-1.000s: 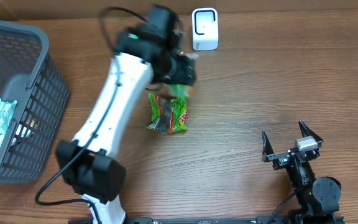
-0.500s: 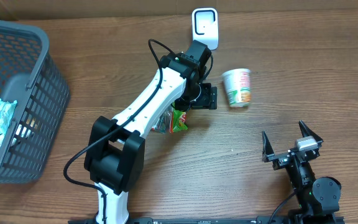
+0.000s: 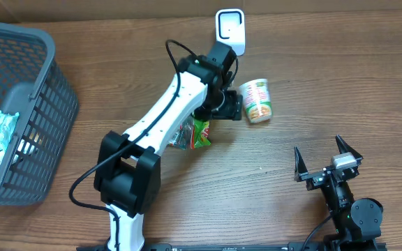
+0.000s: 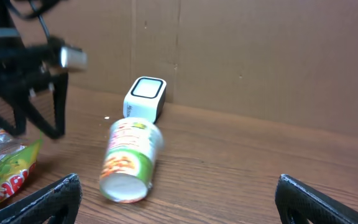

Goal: Scan the item barcode
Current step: 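Lift the cup out and set it on the table right of the snack bag, then reach the left gripper into the basket and grasp the white tube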

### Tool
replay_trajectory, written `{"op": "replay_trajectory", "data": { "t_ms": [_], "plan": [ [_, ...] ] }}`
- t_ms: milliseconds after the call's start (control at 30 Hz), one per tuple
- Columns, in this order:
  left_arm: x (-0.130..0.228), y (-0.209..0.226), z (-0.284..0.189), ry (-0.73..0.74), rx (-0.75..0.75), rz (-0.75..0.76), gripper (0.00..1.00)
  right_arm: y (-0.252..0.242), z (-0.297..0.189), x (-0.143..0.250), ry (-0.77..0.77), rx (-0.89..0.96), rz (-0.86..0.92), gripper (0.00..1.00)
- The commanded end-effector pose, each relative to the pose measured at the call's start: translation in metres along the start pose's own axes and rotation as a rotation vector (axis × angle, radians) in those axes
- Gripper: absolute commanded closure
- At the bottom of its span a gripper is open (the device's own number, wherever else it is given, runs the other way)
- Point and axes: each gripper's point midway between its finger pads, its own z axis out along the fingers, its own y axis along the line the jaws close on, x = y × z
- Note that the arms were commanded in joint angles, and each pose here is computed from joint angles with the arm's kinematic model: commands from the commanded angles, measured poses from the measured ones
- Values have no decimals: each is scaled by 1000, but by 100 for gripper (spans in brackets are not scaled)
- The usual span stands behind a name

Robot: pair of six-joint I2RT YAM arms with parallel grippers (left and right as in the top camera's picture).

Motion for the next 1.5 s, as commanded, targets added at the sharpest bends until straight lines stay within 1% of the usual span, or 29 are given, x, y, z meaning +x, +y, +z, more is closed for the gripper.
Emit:
{"op": "replay_trajectory", "data": {
  "t_ms": [0, 33, 67, 133, 200, 300, 333, 367, 400, 433, 500, 533, 567, 667, 767, 933, 1067, 1167, 1300, 1467],
  "plan": [
    [-45, 5, -80, -215, -27, 58, 20, 0, 0, 2, -2, 2, -1, 0],
    [-54, 7, -102, -261, -27, 57, 19, 0, 0, 2, -2, 2, -1, 0],
    [-66, 17, -142, -341, -30, 29, 17, 0, 0, 2, -2, 2, -1, 0],
    [-74, 33, -188, -429, -32, -3, 16, 0, 0, 2, -2, 2, 0, 0],
    [-79, 59, -230, -517, -44, -57, 15, 0, 0, 2, -2, 2, -1, 0],
    [-76, 121, -285, -628, -99, -193, 14, 0, 0, 2, -2, 2, -1, 0],
    [-72, 138, -295, -644, -115, -237, 14, 0, 0, 2, -2, 2, -1, 0],
    [-66, 166, -307, -659, -141, -301, 13, 0, 0, 2, -2, 2, -1, 0],
    [-49, 216, -319, -658, -183, -451, 12, 0, 0, 2, -2, 2, -1, 0],
    [-37, 243, -323, -648, -204, -531, 11, 0, 0, 2, -2, 2, -1, 0],
    [-13, 293, -325, -619, -242, -683, 8, 0, 0, 2, -2, 2, -1, 0],
    [-4, 310, -324, -604, -252, -740, 6, 0, 0, 2, -2, 2, -1, 0],
    [19, 351, -322, -575, -270, -869, 0, 0, 0, 2, -2, 2, -1, 0],
    [51, 397, -314, -529, -280, -1036, 1, 0, 0, 2, -2, 2, -1, 0],
    [79, 429, -300, -475, -278, -1164, 1, 0, 0, 2, -2, 2, -1, 0],
    [106, 465, -265, -401, -254, -1337, 0, 0, 0, 2, -2, 2, -1, 0],
    [119, 494, -225, -371, -237, -1460, 1, 0, 0, 2, -2, 2, -1, 0],
    [123, 510, -202, -377, -236, -1541, 0, 0, 0, 2, -2, 2, -1, 0],
    [120, 527, -177, -408, -249, -1555, 0, 0, 0, 2, -2, 2, -1, 0],
    [128, 537, -140, -385, -286, -1562, 0, 0, 0, 2, -2, 2, -1, 0]
  ]
}}
